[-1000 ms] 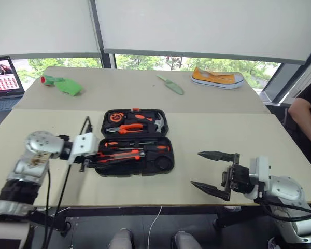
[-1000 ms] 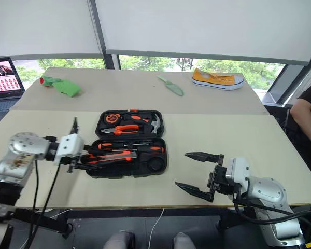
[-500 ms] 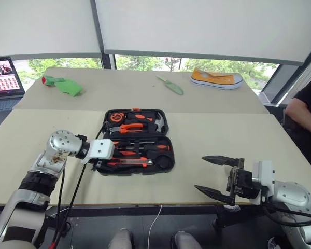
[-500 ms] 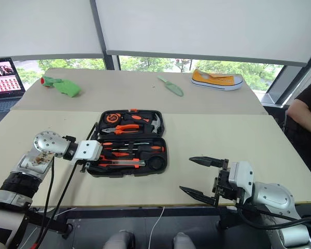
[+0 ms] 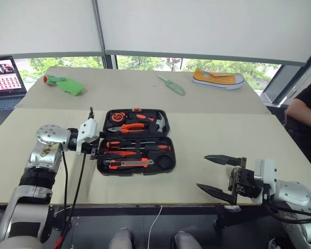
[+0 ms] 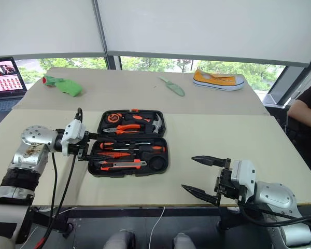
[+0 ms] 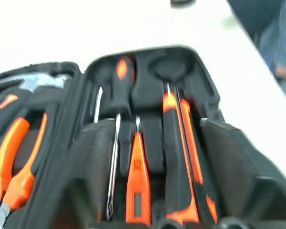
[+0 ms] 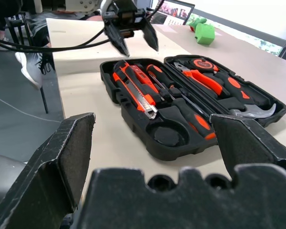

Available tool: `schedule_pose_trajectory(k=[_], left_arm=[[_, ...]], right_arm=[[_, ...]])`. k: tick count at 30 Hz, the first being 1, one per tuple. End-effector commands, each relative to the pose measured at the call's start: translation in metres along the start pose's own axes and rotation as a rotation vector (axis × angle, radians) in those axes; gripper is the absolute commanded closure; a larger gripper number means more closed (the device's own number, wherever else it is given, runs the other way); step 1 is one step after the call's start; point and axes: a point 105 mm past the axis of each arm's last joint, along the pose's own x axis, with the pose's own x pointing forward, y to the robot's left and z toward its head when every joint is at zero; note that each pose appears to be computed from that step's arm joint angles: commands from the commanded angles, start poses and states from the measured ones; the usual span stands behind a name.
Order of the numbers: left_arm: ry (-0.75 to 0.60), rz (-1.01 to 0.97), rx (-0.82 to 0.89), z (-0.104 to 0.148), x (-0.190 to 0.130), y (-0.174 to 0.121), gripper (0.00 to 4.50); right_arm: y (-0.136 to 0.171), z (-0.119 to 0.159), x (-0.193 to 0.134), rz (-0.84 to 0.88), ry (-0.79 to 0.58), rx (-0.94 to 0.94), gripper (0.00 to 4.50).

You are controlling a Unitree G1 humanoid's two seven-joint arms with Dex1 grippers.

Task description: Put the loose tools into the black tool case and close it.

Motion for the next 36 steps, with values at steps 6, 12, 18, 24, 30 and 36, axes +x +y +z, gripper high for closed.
schedule_pose_trajectory(k=[6, 12, 18, 24, 30, 36], left_arm=[[0.036, -0.030, 0.006, -0.018, 0.024, -0.013, 4.35], [0.117, -0.019, -0.001, -0.042, 0.029, -0.020, 4.35], [0.240, -0.032, -0.044, -0.067, 0.032, -0.029, 4.35], [0.220, 0.014, -0.165, -0.075, 0.037, -0.032, 4.35], [-0.098, 0.073, -0.102, -0.026, 0.025, -0.017, 3.26], [-0.196, 0.110, -0.081, -0.001, -0.002, -0.023, 1.23]], right_arm=[[-0.001, 0.003, 0.002, -0.026, -0.034, 0.005, 0.00], [-0.001, 0.002, 0.002, -0.035, -0.034, 0.011, 0.00], [0.000, 0.001, 0.002, -0.041, -0.032, 0.019, 0.00], [-0.002, 0.000, -0.003, -0.073, -0.019, 0.030, 0.00], [-0.009, 0.004, -0.033, -0.213, 0.030, 0.014, 0.00], [0.001, -0.009, -0.109, -0.486, 0.177, -0.002, 0.00]])
